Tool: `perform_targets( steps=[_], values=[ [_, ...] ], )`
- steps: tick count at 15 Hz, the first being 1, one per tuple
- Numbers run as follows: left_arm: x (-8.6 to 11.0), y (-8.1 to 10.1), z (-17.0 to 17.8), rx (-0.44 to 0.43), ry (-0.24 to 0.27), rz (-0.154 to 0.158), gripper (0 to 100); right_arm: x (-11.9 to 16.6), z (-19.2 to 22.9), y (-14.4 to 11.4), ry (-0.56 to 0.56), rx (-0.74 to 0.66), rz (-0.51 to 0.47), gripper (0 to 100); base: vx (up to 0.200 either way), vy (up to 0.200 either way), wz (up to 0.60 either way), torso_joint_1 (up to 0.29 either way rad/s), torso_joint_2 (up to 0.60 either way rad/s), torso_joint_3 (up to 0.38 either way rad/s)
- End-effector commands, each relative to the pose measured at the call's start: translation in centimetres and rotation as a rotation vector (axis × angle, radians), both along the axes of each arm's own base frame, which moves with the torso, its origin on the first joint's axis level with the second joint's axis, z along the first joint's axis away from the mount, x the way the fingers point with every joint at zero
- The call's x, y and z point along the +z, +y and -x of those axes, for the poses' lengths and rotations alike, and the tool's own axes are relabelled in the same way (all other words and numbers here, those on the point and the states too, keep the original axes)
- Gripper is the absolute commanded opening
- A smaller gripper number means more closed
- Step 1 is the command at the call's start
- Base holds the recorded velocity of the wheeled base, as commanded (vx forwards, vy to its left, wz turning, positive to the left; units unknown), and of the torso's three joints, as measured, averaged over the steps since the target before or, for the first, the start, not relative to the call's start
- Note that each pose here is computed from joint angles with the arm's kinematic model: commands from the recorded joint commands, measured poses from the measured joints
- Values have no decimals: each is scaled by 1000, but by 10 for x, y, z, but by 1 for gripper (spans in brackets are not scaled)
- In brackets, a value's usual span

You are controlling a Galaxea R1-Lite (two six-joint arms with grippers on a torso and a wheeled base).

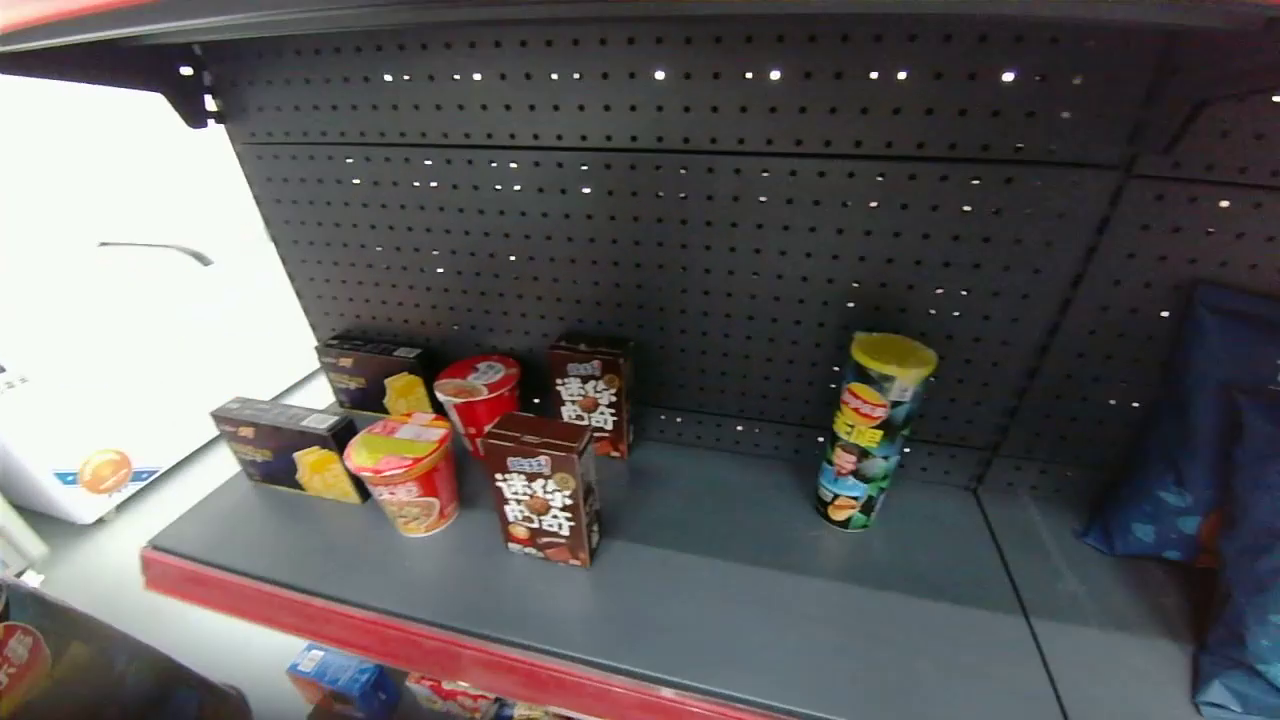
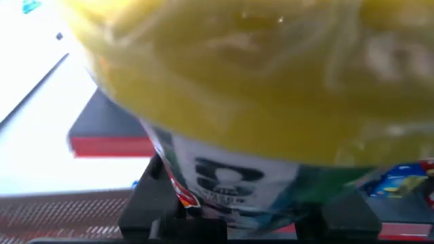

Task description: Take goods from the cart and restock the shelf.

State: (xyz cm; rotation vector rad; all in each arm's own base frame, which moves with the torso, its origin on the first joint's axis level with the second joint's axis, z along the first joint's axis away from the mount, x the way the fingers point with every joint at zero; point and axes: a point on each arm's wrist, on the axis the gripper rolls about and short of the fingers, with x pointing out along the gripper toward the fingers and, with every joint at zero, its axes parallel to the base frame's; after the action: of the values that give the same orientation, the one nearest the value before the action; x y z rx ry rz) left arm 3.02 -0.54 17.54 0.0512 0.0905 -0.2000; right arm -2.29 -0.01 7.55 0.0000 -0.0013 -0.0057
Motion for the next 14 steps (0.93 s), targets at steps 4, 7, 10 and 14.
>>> perform_targets(
  steps=[4,7,10,14],
  values=[
    [-1,0,-1,-1,8,3,0,0,0,0,1,0,0,100,0,0,-450,3,4,2],
    [-2,0,-1,-3,10,3,0,0,0,0,1,0,0,100,0,0,0,0,0,0],
    [-2,0,-1,-4,11,4,0,0,0,0,1,0,0,100,0,0,0,0,0,0],
    [1,0,0,0,1,5,0,0,0,0,3,0,0,100,0,0,0,0,0,0]
  ],
)
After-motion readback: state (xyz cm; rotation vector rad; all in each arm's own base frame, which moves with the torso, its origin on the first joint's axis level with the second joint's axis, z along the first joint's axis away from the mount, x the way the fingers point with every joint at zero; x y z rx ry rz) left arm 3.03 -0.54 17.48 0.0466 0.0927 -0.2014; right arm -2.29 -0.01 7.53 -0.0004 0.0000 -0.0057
